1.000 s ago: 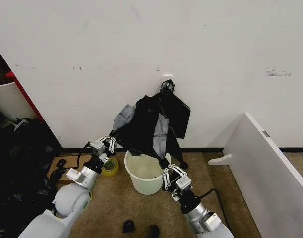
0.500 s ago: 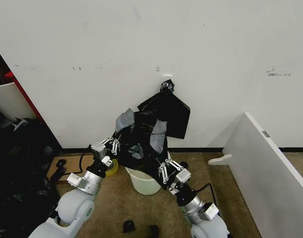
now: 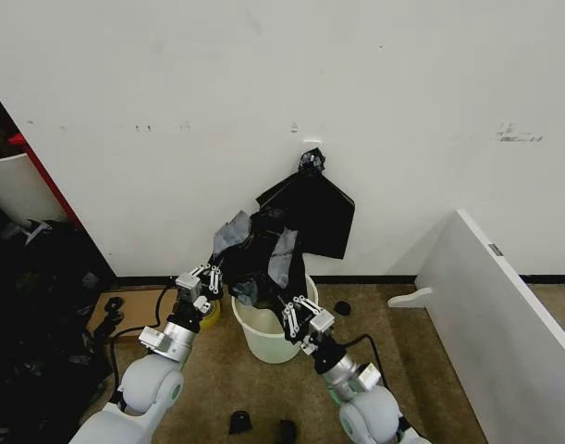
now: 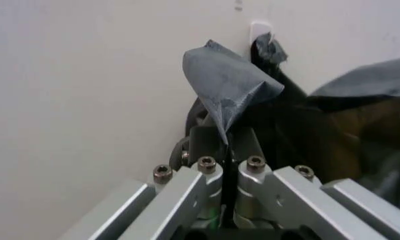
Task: Place the garbage bag over the trash bin.
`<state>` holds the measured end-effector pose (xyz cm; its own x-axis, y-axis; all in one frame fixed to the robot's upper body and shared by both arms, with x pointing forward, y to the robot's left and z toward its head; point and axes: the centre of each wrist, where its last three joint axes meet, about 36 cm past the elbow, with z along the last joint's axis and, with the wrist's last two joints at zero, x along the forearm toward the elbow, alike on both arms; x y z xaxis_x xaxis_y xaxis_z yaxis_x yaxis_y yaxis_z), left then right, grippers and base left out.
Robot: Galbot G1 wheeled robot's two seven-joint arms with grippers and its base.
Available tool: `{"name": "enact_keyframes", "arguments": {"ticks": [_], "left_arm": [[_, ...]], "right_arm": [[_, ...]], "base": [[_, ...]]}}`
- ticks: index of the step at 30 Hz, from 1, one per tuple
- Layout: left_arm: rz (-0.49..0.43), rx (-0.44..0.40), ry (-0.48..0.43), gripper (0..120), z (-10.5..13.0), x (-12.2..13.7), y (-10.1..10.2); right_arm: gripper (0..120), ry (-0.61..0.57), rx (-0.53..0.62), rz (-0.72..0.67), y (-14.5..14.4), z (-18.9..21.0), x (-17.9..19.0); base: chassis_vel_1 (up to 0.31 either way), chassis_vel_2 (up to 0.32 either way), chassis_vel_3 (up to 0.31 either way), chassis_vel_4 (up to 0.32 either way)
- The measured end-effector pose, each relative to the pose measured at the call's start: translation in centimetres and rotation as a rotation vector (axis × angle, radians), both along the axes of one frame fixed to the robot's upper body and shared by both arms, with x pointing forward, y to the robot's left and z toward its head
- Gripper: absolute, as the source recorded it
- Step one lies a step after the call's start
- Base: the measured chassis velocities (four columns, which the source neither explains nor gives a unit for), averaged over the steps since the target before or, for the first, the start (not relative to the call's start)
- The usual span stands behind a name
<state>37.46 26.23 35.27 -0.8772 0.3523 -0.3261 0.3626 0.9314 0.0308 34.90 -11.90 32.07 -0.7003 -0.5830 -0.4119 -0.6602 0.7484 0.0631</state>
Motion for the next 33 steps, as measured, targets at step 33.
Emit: {"name": "enact_keyframes", "arguments": {"ticks": [33], "left_arm": [[0.141,0.232,0.14,0,-4.8,-6.6,0.1]], "right_arm": [[0,0.5,-0.286,-0.19,-4.4,-0.2,-9.5]], "base": [[0.0,0.0,0.0,0.0]]}}
